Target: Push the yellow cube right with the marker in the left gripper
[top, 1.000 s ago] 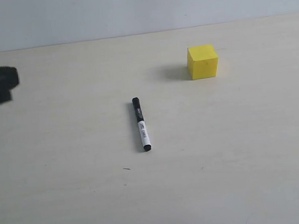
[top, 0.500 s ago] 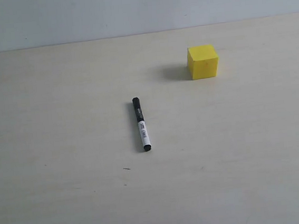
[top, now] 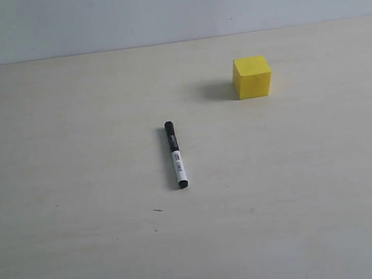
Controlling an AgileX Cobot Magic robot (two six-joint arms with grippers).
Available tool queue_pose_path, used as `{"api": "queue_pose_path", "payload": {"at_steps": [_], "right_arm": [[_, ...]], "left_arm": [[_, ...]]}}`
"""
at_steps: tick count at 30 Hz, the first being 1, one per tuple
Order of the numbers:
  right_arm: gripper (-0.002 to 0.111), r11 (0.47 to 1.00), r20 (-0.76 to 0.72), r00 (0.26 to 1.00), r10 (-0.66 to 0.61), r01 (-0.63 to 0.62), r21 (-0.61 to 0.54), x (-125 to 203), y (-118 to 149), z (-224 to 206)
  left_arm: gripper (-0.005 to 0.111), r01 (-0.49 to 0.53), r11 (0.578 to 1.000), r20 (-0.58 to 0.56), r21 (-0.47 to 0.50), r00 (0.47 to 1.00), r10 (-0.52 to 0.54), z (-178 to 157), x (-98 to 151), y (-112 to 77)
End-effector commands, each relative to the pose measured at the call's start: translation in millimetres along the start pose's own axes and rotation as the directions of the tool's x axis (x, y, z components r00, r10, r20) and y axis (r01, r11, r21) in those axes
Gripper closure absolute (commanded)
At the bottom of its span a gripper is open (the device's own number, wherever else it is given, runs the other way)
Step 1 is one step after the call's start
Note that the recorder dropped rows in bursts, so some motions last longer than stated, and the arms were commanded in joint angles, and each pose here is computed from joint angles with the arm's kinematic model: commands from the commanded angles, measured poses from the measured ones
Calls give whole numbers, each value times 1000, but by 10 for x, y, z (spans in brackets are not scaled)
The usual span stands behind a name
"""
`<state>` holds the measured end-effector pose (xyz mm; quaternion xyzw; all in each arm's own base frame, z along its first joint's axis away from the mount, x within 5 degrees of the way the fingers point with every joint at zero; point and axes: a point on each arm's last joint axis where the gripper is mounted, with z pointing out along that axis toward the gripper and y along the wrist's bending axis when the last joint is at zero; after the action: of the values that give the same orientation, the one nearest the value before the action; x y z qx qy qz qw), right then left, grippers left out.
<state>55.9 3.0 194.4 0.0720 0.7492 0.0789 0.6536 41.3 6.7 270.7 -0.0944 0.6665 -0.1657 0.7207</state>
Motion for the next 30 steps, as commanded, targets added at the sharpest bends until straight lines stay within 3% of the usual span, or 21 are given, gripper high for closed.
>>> {"api": "queue_pose_path", "payload": {"at_steps": [1, 3, 4, 7, 10, 18, 30], "right_arm": [[108, 1000, 5, 1000, 2, -2, 0, 7, -2, 1], [108, 1000, 5, 1000, 2, -2, 0, 7, -2, 1], [108, 1000, 5, 1000, 2, -2, 0, 7, -2, 1], [108, 1000, 5, 1000, 2, -2, 0, 7, -2, 1], [108, 1000, 5, 1000, 2, -2, 0, 7, -2, 1], [108, 1000, 5, 1000, 2, -2, 0, 7, -2, 1], [108, 1000, 5, 1000, 2, -2, 0, 7, -2, 1]], "left_arm": [[106, -58, 998, -90, 1, 994, 58, 26, 199, 39], [106, -125, 989, -158, 77, 978, 136, 24, 302, -5], [106, -223, 964, -167, 147, 955, 247, 18, 341, -46], [106, -301, 925, -151, 231, 928, 340, 5, 372, -116], [106, -283, 941, -168, 186, 934, 314, 13, 404, -97], [106, -268, 963, -297, -26, 922, 248, 59, 829, 220], [106, -304, 950, -348, -73, 900, 261, 41, 861, 273]]}}
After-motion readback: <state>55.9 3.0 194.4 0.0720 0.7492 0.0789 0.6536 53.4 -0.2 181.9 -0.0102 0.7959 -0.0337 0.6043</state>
